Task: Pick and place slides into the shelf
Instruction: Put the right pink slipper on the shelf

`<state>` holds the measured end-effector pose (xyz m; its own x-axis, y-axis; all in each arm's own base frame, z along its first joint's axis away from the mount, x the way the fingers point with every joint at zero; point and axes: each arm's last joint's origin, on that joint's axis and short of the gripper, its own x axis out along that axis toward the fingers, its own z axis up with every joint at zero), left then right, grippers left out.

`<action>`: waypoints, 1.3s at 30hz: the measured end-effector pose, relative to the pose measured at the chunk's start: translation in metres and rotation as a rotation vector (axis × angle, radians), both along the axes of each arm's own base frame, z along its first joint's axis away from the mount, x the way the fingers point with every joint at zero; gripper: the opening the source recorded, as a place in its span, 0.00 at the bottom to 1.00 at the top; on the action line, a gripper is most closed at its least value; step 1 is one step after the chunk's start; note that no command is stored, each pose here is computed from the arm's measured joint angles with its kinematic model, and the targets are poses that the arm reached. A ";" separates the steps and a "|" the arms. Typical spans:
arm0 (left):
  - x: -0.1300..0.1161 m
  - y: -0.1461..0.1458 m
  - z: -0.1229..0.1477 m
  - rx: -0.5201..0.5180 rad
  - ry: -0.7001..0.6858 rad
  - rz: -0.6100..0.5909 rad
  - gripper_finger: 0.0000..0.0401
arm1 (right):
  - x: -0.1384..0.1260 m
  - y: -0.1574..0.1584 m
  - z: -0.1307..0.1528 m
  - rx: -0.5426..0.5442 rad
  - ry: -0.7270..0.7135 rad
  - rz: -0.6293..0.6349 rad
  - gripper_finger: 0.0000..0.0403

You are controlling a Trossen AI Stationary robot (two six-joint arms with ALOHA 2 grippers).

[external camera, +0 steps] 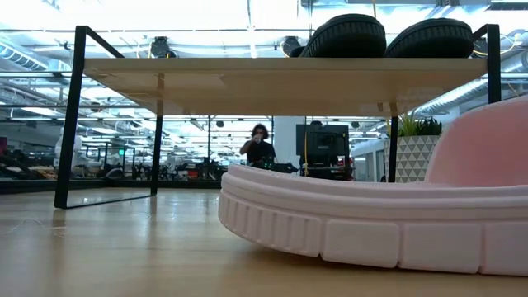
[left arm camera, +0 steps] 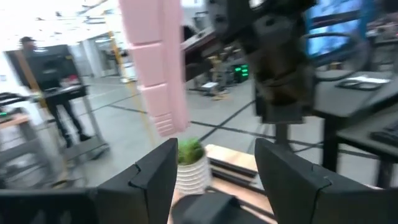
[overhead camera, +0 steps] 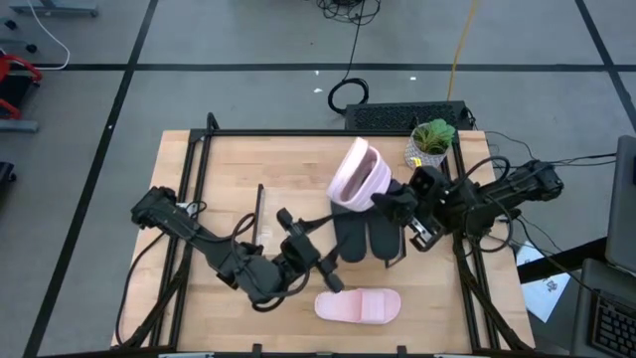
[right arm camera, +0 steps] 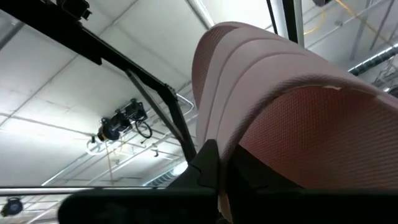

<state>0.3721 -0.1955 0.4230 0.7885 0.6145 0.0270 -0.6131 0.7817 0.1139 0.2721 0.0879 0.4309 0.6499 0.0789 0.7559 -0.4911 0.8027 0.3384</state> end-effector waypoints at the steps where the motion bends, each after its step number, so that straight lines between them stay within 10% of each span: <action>1: 0.001 0.002 0.000 0.005 0.005 0.021 0.53 | 0.000 -0.001 0.000 -0.006 -0.005 -0.013 0.00; 39: -0.002 0.006 0.004 0.195 0.171 0.152 0.53 | 0.000 0.011 -0.004 -0.093 -0.056 -0.121 0.00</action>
<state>0.3705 -0.1896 0.4275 0.6911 0.7221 0.0313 -0.6805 0.6354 0.3649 0.2725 0.0986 0.4271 0.6163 0.0736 0.7840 -0.4044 0.8839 0.2350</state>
